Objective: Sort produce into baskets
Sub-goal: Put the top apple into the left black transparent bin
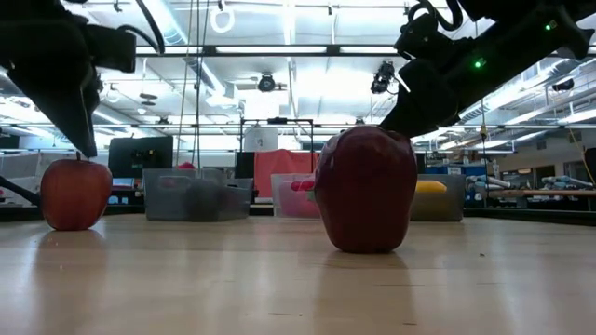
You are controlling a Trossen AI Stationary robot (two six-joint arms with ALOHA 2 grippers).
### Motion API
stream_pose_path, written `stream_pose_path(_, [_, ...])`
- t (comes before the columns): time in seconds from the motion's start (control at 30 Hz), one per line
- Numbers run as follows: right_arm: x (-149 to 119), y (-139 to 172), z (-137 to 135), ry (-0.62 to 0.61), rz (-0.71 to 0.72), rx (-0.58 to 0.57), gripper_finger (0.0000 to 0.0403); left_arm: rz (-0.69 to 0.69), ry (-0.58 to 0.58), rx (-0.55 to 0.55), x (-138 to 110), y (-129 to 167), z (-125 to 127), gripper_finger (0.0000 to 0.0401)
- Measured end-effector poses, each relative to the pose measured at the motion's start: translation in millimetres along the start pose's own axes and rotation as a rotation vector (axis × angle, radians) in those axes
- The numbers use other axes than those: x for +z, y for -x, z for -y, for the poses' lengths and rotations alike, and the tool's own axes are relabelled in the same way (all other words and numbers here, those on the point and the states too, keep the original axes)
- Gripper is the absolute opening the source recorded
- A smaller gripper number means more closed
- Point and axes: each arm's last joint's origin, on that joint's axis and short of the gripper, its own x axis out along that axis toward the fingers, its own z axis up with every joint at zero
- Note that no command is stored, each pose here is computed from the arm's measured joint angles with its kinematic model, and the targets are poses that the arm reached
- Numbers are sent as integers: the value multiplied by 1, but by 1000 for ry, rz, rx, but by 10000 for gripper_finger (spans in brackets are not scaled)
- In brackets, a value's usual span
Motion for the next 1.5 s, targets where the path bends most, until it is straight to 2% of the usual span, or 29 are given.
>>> stream_pose_path(0.37, [0, 0, 0, 0, -3, 7, 203, 12, 20, -64, -16, -32, -3, 387])
stream_pose_path(0.63, [0, 0, 0, 0, -4, 8, 203, 11, 13, -34, -22, -39, -8, 382])
stream_pose_path(0.73, [0, 0, 0, 0, -4, 8, 203, 8, 20, -25, -21, -39, -9, 363])
stream_pose_path(0.87, [0, 0, 0, 0, -4, 8, 203, 17, 45, -22, -17, -41, -11, 308])
stream_pose_path(0.97, [0, 0, 0, 0, -4, 8, 203, 12, 72, -9, -10, -43, -16, 265])
stream_pose_path(1.03, [0, 0, 0, -4, -4, 8, 203, -4, 94, -8, -2, -44, -21, 253])
stream_pose_path(1.17, [0, 0, 0, -21, -4, 9, 203, 13, 86, -8, 17, -42, -29, 256])
stream_pose_path(1.33, [-1, 0, -1, -18, -6, 10, 203, 59, 45, 3, 43, -32, -38, 283])
stream_pose_path(1.5, [-2, 0, 0, -6, -17, 6, 203, 78, 31, 71, 72, -8, -53, 275])
